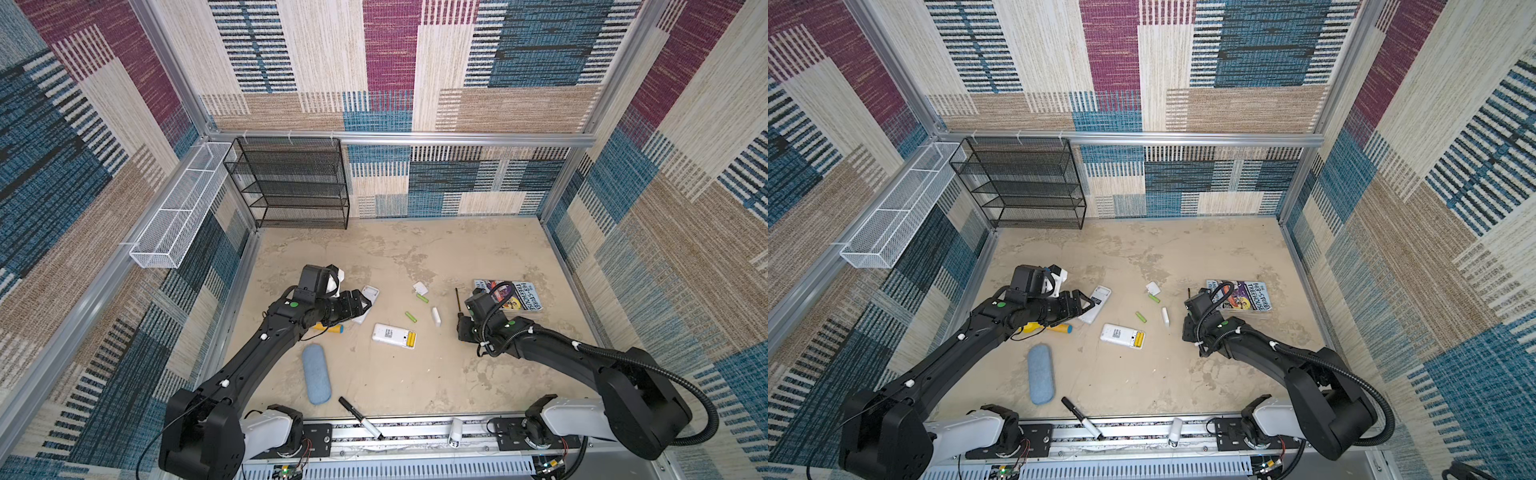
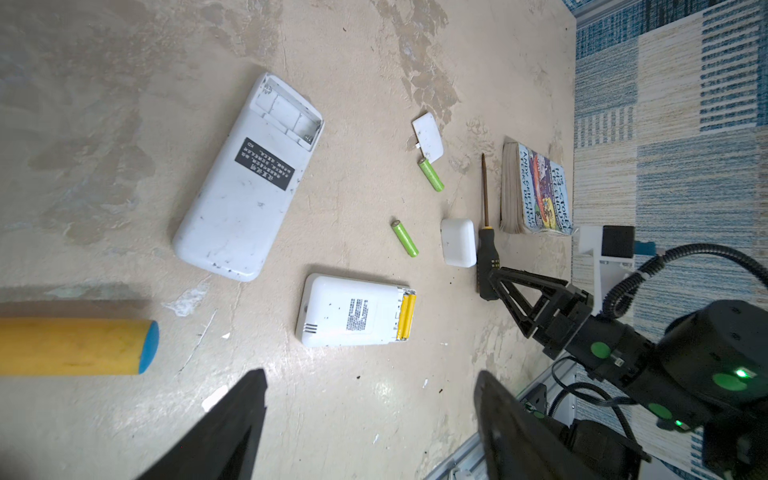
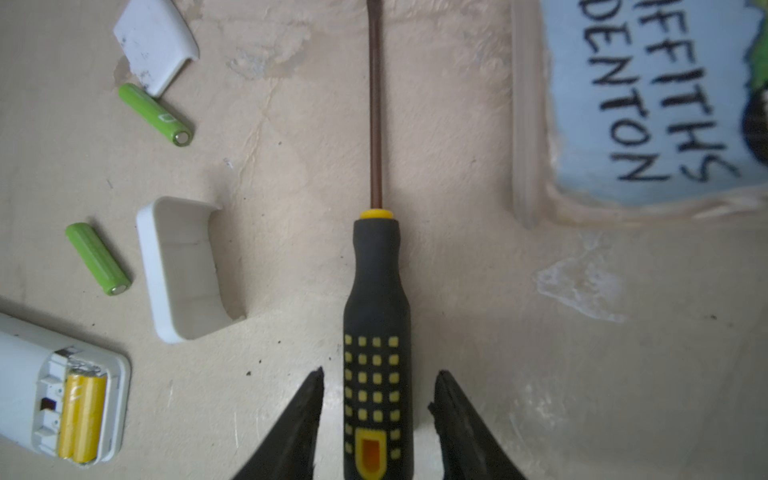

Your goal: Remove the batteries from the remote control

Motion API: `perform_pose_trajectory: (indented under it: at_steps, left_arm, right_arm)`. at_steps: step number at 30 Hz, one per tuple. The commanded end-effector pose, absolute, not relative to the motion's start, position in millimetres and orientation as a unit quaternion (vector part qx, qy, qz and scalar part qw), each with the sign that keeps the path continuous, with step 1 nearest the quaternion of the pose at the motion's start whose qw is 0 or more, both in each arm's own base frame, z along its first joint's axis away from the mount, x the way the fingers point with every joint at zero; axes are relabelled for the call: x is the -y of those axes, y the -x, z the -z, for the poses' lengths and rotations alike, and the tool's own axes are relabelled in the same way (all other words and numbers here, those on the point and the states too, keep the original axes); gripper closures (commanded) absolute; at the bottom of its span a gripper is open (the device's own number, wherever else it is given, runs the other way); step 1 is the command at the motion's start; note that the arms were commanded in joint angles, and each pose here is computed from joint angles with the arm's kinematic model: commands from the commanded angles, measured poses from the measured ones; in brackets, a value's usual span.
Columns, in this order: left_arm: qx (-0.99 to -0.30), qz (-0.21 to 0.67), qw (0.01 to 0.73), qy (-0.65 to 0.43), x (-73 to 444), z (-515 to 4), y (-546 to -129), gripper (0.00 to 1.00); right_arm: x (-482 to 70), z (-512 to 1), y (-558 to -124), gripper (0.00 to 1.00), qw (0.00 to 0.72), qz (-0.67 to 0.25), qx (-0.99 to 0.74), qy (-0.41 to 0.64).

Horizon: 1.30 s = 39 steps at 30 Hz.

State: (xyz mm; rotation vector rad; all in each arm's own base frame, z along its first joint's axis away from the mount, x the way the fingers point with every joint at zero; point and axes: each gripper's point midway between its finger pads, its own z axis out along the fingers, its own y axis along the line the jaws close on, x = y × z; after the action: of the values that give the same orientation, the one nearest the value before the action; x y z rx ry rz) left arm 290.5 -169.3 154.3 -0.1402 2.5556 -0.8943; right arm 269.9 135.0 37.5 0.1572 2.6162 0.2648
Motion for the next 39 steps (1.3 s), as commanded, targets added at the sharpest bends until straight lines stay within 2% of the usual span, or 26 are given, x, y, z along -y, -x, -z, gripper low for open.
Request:
perform_pose_trajectory:
  at_steps: [1,8,12,17,30,39]
  left_arm:
    - [-0.914,0.337,0.223,0.047,174.3,-162.7,-296.8,0.19]
    - [-0.911,0.343,0.223,0.049,176.2,-164.3,-299.1,0.19]
    - [-0.909,0.351,0.220,0.049,179.3,-165.0,-300.4,0.19]
    - [-0.907,0.356,0.219,0.050,181.0,-167.4,-301.0,0.19]
    - [-0.897,0.375,0.225,0.065,185.7,-172.5,-301.5,0.20]
    - [-0.890,0.391,0.228,0.060,196.8,-178.1,-302.8,0.21]
  right_arm:
    - [-140.6,-36.3,-276.9,0.57,0.261,-0.108,-0.958,-0.056]
    - [-136.4,-25.9,-272.3,0.71,0.252,-0.096,-0.962,-0.051]
    - [-135.7,-27.9,-272.1,0.88,0.255,-0.093,-0.961,-0.043]
    - [-135.0,-40.0,-276.4,1.00,0.270,-0.089,-0.958,-0.031]
    - [-147.7,-101.7,-286.7,1.00,0.324,-0.097,-0.940,0.044]
    - [-198.6,-144.0,-277.7,1.00,0.369,-0.128,-0.911,0.131]
